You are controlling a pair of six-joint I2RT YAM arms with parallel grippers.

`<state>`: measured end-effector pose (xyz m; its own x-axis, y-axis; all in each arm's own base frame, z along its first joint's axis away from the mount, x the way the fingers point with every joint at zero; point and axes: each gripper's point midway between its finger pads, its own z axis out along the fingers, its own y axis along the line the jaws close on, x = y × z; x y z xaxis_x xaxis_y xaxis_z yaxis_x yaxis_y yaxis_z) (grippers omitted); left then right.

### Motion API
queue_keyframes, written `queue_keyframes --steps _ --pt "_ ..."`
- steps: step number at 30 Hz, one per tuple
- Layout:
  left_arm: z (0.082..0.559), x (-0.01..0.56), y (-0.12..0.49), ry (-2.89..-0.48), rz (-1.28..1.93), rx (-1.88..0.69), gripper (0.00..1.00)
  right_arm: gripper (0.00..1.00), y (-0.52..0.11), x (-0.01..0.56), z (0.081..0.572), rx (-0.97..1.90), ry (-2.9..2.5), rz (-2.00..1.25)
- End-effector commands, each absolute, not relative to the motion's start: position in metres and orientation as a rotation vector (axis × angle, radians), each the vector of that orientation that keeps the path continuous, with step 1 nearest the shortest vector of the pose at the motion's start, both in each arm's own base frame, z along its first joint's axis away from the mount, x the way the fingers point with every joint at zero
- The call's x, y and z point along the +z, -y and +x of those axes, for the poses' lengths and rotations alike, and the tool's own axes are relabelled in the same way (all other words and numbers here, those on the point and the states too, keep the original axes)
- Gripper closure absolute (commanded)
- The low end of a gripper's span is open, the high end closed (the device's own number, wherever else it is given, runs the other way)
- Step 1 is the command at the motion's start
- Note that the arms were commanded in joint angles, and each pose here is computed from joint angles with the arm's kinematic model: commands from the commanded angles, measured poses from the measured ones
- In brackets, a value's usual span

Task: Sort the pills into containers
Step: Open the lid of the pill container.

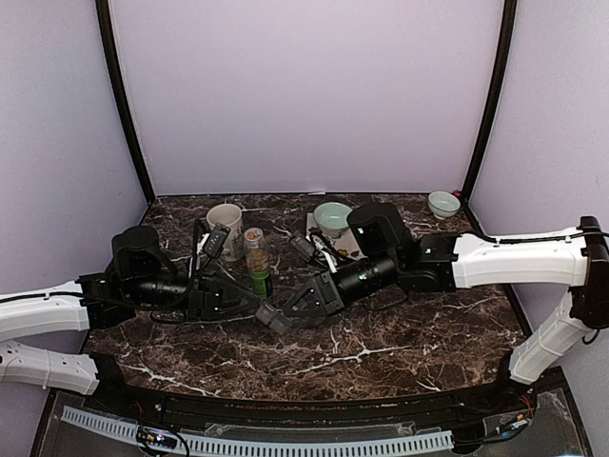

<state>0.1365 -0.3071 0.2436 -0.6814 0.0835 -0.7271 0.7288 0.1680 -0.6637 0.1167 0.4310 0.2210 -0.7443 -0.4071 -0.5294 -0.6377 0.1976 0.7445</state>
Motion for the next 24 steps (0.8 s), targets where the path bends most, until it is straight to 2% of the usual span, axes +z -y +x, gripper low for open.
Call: queue_keyframes --steps 1,4,9,15,24 --pt "0.147 0.243 0.302 -1.923 0.699 -1.481 0.56 1.00 -0.427 0.236 0.121 1.599 -2.196 -0.971" --pt "0.151 0.236 0.297 -1.951 0.664 -1.441 0.44 1.00 -0.423 0.236 0.125 1.583 -2.199 -0.951" --pt "0.161 0.227 0.284 -1.997 0.575 -1.333 0.32 1.00 -0.414 0.233 0.132 1.540 -2.209 -0.921" --pt "0.169 0.223 0.267 -2.013 0.481 -1.243 0.31 1.00 -0.408 0.222 0.144 1.442 -2.244 -0.919" --pt "0.169 0.221 0.251 -2.026 0.430 -1.183 0.31 1.00 -0.394 0.169 0.182 1.238 -2.396 -0.992"
